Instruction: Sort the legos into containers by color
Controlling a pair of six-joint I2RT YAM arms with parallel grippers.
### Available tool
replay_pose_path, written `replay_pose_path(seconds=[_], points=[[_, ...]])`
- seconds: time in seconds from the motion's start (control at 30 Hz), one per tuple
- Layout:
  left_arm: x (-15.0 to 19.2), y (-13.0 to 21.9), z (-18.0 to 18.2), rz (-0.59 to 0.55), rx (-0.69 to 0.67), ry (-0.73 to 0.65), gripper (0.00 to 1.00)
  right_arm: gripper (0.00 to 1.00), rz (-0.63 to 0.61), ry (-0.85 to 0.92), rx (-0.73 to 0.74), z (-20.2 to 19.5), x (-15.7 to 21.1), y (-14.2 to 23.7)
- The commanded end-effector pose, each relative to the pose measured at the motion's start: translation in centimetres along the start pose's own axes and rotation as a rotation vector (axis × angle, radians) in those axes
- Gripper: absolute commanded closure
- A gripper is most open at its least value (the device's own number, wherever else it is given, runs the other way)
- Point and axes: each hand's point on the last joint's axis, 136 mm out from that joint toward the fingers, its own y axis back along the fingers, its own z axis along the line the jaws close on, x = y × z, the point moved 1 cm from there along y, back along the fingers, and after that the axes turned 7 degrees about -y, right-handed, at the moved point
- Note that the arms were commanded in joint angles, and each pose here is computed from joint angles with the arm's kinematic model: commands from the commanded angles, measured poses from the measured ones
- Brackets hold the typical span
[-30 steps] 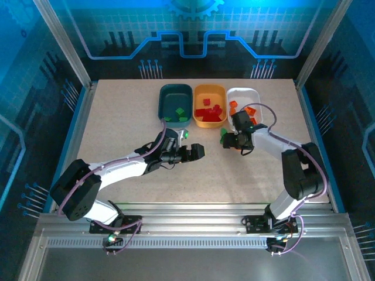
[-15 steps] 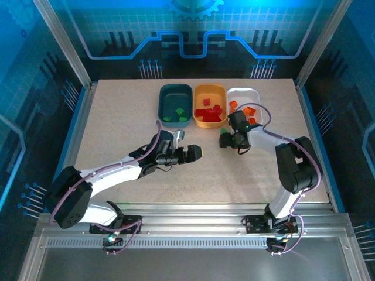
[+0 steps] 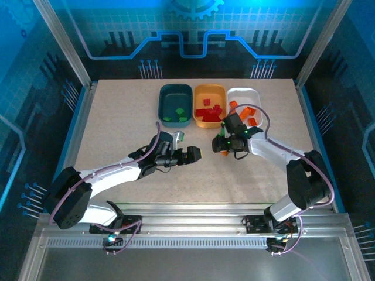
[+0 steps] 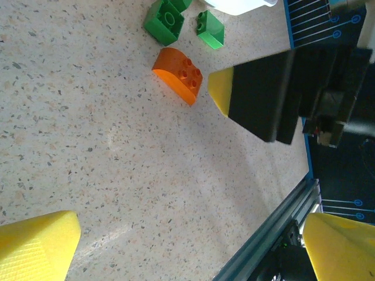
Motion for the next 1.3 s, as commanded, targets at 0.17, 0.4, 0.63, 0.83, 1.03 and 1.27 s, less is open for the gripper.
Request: replay_pose_path(seconds=[0.17, 0.4, 0.63, 0.83, 1.03, 1.27], points=[[0.0, 0.6, -0.1, -0.007, -0.007, -0.003, 0.01, 0.26, 0.110, 0.105, 0.100, -1.1, 0.0, -4.8], [0.2, 1.2, 0.5, -0.009, -0.039, -0.021, 0.01, 0.31, 0.144, 0.169, 0.169, -0.5, 1.6, -5.9], [0.2, 1.2, 0.4, -0.010, -0.040, -0.015, 0.01, 0.58, 0.127, 0.203, 0.205, 0.1, 2.5, -5.4], [0.2, 1.7, 0.7, -0.012, -0.059, -0.018, 0.01, 0.67, 0.027, 0.239, 0.172, 1.3, 1.4, -2.2], [0.5, 2.1, 1.2, -0.021, -0.081, -0.005, 0.01, 0.69, -0.063, 0.212, 0.090, 2.8, 0.0, 1.2], [0.7, 1.5, 1.7, -0.001, -0.110, 0.003, 0.01, 0.69, -0.188, 0.038, 0.133, -0.1, -5.9, 3.7]])
